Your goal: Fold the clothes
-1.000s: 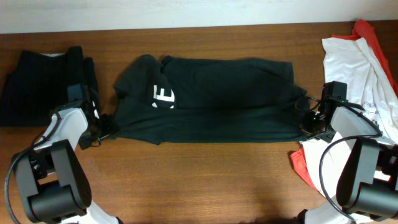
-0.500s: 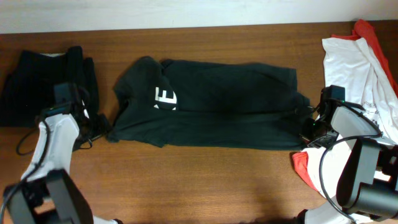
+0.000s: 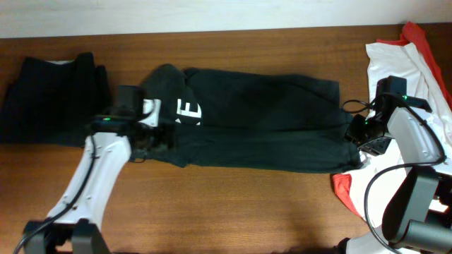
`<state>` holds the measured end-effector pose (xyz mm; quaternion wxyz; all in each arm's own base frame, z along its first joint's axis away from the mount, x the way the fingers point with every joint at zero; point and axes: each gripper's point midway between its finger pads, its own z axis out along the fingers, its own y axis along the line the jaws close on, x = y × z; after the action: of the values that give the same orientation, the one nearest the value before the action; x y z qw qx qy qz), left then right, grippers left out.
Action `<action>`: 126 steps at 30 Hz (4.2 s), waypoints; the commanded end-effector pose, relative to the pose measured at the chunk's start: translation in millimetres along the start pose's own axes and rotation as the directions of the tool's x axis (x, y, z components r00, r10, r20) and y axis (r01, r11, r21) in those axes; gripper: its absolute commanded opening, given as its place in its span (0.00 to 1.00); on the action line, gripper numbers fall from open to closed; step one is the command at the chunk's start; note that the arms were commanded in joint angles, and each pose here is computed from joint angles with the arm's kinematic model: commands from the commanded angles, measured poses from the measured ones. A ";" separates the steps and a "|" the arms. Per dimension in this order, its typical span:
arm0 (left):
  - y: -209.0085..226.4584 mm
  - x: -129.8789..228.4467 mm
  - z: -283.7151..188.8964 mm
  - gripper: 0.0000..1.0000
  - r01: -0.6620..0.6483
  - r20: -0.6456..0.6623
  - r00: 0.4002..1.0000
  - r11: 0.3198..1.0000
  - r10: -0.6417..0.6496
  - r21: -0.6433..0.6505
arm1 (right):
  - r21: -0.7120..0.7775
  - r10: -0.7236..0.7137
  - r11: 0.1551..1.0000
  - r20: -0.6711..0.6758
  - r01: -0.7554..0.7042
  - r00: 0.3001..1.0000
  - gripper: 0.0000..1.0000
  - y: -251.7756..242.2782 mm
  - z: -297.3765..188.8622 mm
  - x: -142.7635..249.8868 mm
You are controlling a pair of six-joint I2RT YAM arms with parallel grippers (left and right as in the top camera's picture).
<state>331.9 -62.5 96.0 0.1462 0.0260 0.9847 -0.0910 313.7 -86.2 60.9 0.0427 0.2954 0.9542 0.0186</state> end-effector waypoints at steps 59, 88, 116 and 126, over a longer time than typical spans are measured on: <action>-27.3 67.5 85.7 0.20 -0.328 -0.339 0.905 0.929 0.258 -0.169 | -0.019 0.008 1.000 0.017 -0.008 1.000 0.51 3.1 -8.8 -2.5; -36.3 -29.7 55.0 0.49 -0.266 -0.138 0.961 0.938 0.239 -0.222 | -0.021 0.008 1.000 0.024 -0.007 1.000 0.52 3.6 -8.9 -4.3; 109.0 -38.8 63.6 0.38 0.156 -0.095 0.978 0.954 -0.185 -0.255 | -0.022 0.008 1.000 0.025 -0.007 1.000 0.56 3.8 -8.9 -4.6; 147.5 -42.7 70.7 0.01 0.271 -0.030 0.953 0.895 -0.300 -0.355 | -0.020 0.008 1.000 0.020 -0.007 1.000 0.56 3.3 -8.8 -3.5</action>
<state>401.2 40.4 10.8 0.0795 -0.0765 0.9931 0.0398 313.6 -84.2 61.2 0.0415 0.2952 0.9542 0.0239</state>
